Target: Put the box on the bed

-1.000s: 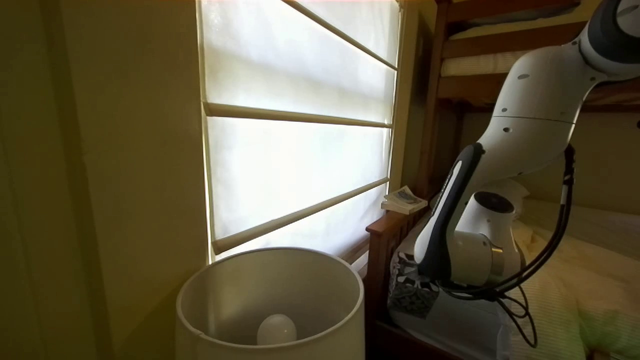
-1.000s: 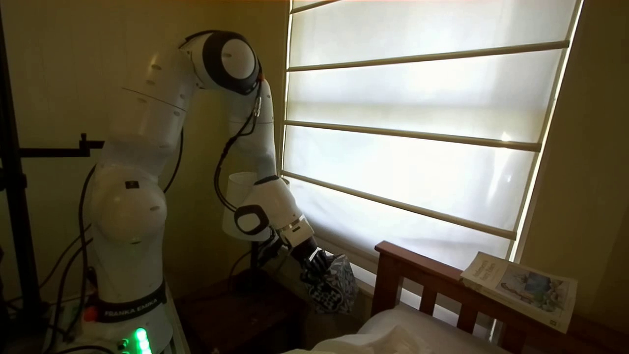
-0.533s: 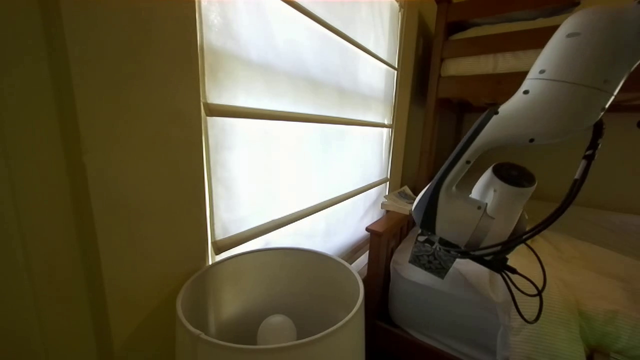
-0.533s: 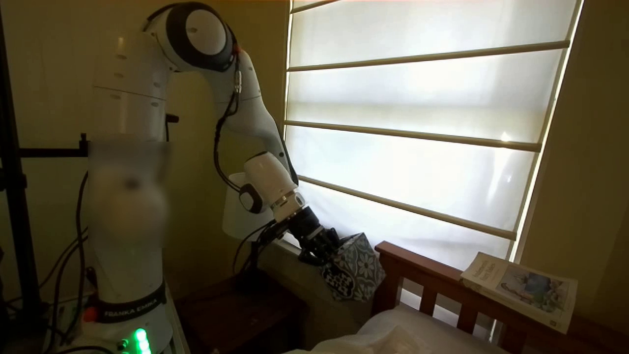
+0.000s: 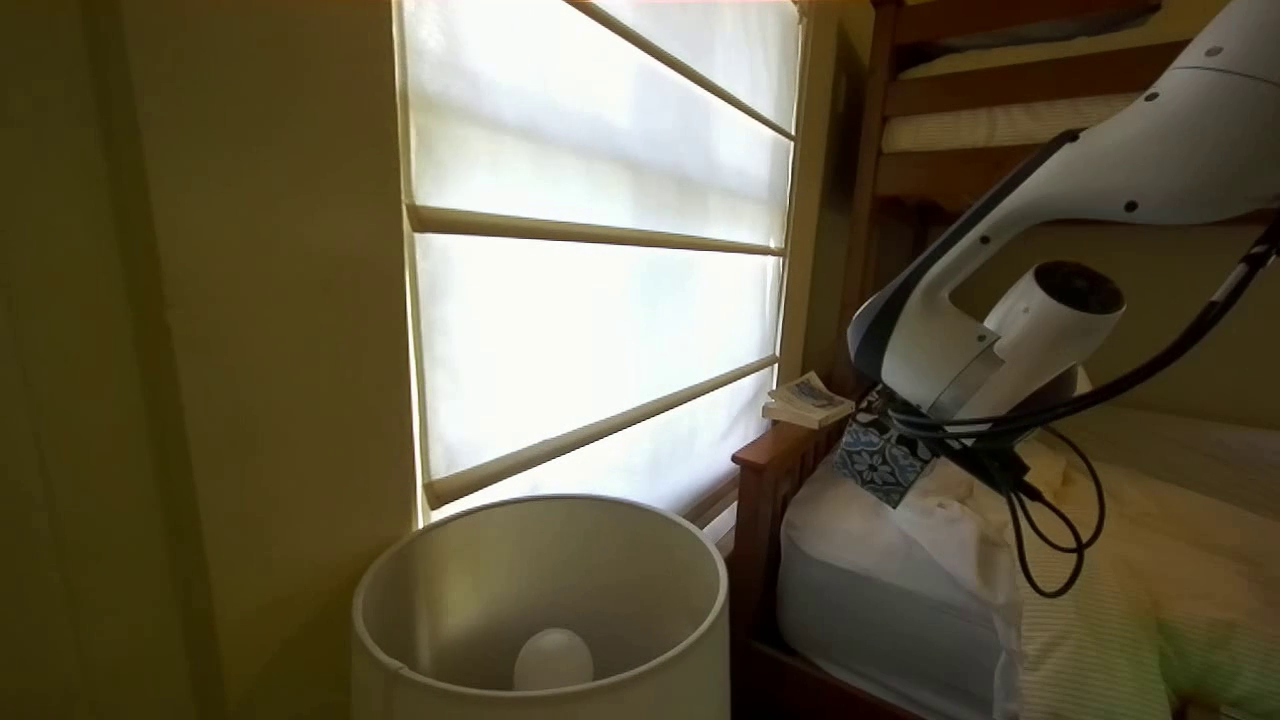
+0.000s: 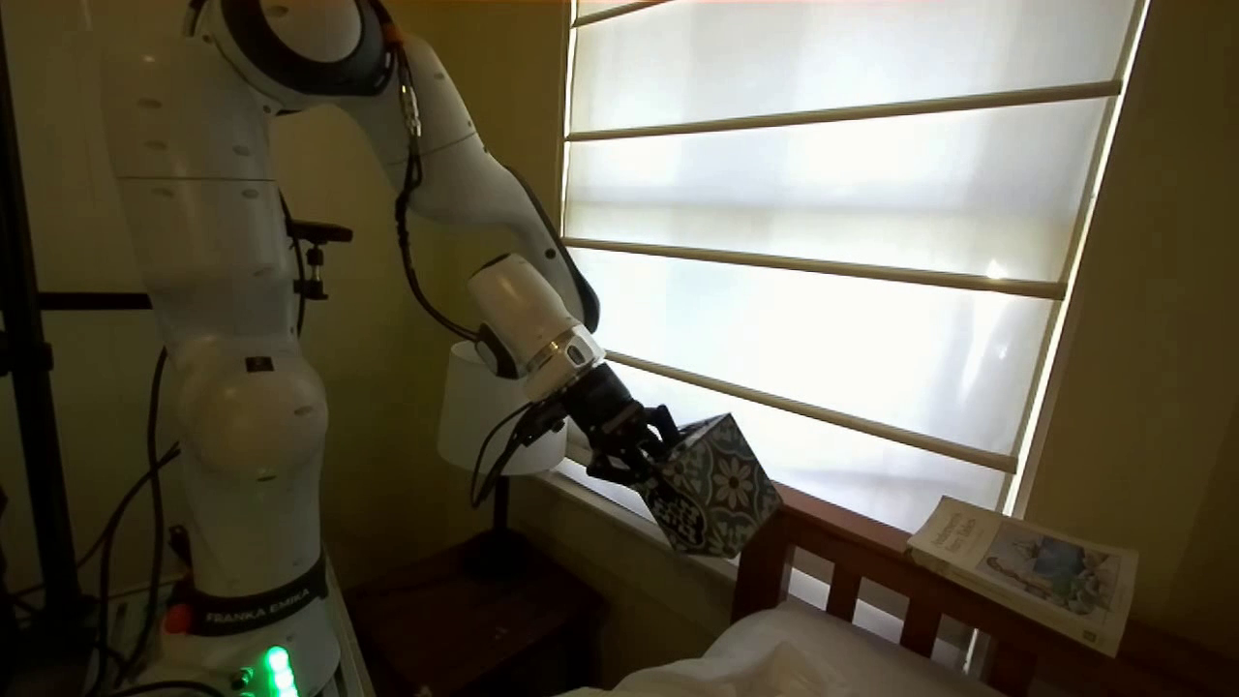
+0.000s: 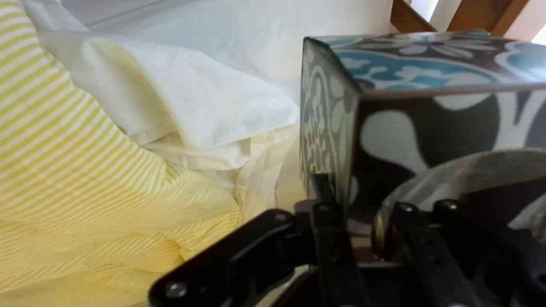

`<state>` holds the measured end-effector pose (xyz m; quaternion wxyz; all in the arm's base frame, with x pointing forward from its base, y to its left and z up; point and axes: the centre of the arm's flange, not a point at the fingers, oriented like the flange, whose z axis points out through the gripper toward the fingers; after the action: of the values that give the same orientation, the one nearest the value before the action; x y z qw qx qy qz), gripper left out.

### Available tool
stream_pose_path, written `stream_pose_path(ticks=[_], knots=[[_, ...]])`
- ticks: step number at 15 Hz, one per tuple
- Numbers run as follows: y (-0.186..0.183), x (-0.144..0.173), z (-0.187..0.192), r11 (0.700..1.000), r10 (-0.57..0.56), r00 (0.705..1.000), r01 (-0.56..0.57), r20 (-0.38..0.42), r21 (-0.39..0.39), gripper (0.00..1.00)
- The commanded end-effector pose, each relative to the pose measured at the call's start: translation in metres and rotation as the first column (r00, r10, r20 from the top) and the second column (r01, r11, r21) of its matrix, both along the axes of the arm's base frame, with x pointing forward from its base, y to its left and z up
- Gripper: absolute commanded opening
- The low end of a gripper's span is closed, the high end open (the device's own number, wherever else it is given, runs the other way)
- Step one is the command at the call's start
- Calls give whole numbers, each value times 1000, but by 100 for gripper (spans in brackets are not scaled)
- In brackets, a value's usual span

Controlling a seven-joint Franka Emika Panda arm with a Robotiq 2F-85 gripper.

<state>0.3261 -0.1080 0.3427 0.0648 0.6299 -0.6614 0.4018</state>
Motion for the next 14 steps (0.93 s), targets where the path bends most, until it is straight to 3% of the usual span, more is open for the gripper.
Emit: stream_pose_path(ticks=[1, 4, 6, 9, 14], knots=[[-38, -3, 50, 991, -116, 989, 110, 89, 77, 1], [-89, -14, 83, 959, -251, 961, 231, 118, 163, 1], [-121, -17, 100, 919, -347, 932, 316, 107, 236, 1], [-156, -28, 115, 937, -321, 947, 317, 3, 150, 1], [-180, -50, 134, 973, -229, 952, 216, -202, -84, 1]])
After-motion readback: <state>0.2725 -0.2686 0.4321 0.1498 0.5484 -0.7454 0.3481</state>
